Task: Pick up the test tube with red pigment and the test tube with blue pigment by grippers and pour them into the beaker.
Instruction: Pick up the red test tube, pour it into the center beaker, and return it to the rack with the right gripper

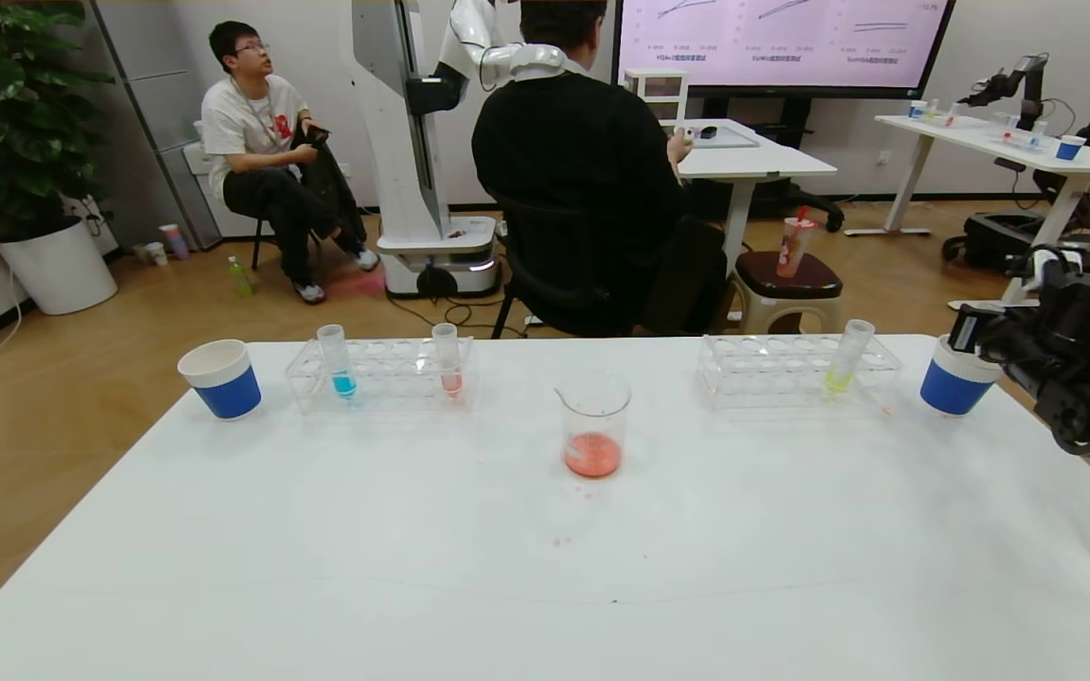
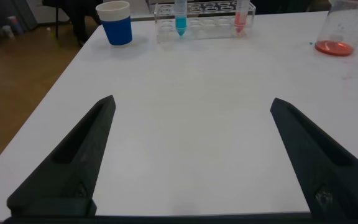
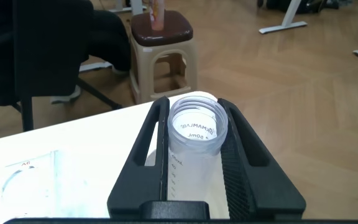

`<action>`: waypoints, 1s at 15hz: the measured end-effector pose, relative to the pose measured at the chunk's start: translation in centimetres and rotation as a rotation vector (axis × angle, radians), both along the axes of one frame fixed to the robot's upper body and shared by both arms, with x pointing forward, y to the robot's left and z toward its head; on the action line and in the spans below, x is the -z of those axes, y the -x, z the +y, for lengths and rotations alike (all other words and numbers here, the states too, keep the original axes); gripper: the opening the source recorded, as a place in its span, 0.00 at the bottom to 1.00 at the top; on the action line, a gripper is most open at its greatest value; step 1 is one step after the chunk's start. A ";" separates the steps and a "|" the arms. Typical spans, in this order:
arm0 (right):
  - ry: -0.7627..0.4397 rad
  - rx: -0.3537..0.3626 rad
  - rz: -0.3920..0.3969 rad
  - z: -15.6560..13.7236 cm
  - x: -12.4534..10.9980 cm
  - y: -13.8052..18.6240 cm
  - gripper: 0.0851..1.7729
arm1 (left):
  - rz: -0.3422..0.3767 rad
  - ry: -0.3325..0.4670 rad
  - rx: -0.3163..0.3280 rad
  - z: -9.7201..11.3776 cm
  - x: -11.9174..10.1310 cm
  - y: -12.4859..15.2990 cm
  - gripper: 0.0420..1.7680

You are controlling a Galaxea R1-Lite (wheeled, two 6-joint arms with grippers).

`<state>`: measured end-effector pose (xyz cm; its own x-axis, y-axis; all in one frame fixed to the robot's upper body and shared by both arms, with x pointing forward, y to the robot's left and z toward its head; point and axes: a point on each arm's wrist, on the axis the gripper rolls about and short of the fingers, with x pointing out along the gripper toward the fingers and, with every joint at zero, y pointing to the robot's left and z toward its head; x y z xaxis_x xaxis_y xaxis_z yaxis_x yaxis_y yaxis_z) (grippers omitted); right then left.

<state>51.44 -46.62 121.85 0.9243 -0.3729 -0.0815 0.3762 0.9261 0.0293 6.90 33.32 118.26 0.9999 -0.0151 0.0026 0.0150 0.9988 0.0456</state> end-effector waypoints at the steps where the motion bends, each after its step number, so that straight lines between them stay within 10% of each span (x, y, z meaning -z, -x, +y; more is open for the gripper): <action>1: -0.002 0.001 0.006 0.0 0.2 0.0 0.25 | 0.000 0.000 0.000 0.0 0.0 0.0 0.98; 5: -0.004 0.004 0.015 0.0 0.5 0.3 0.33 | 0.000 0.000 0.000 0.0 0.0 0.0 0.98; 9: -0.004 0.005 0.024 0.0 0.6 0.5 0.98 | 0.000 0.000 0.000 0.0 0.0 0.0 0.98; 15: 0.007 -0.074 -0.040 1.9 -2.5 0.8 0.98 | 0.000 0.000 0.000 0.0 0.0 0.0 0.98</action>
